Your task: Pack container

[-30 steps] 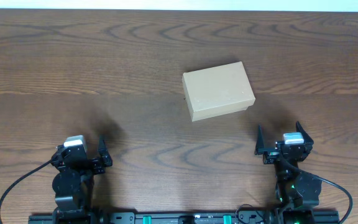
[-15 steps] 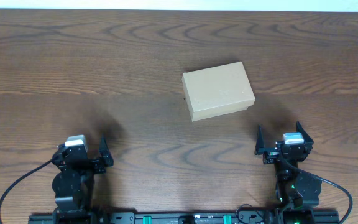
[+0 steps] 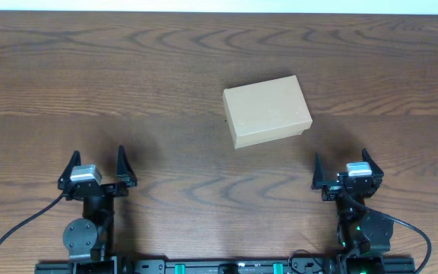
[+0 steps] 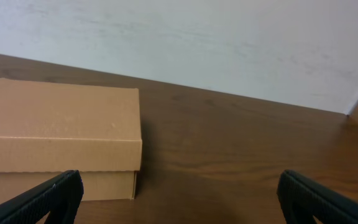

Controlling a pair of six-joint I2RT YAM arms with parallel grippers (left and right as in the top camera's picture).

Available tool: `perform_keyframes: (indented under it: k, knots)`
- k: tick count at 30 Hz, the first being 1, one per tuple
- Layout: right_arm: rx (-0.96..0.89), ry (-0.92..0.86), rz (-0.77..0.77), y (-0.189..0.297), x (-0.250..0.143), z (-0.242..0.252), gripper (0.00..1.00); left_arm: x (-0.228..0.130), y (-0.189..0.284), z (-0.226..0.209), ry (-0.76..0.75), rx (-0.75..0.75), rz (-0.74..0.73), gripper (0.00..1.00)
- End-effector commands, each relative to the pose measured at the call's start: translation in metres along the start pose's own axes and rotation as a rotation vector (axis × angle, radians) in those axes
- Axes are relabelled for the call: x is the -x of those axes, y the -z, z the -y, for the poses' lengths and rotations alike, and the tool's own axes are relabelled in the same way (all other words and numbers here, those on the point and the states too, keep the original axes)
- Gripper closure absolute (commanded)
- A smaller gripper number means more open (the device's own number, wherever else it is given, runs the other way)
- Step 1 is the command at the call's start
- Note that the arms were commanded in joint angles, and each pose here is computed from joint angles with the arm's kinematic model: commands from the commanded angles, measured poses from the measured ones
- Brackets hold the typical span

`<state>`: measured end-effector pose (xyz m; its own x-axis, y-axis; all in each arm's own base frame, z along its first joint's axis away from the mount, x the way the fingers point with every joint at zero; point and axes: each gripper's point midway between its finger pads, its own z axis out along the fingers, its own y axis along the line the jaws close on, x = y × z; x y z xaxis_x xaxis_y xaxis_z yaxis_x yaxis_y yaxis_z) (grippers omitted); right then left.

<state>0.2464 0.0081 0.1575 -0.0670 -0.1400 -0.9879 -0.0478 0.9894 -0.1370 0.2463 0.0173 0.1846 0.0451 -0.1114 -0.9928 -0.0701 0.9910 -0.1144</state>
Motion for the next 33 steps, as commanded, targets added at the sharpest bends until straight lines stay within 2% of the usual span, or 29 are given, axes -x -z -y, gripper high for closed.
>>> perform_keyframes:
  k: [1, 5, 33]
  knots:
    - [-0.007, -0.011, -0.002, 0.000, -0.001, 0.001, 0.01, -0.009, 0.001, -0.013, -0.011, 0.069, -0.034, 0.05]
    - [-0.007, -0.011, -0.002, 0.000, -0.001, 0.001, 0.01, -0.048, 0.005, -0.015, 0.028, 0.077, -0.193, 0.05]
    - [-0.007, -0.011, -0.002, 0.000, -0.001, 0.001, 0.01, -0.048, 0.005, -0.011, 0.022, 0.052, -0.193, 0.05]
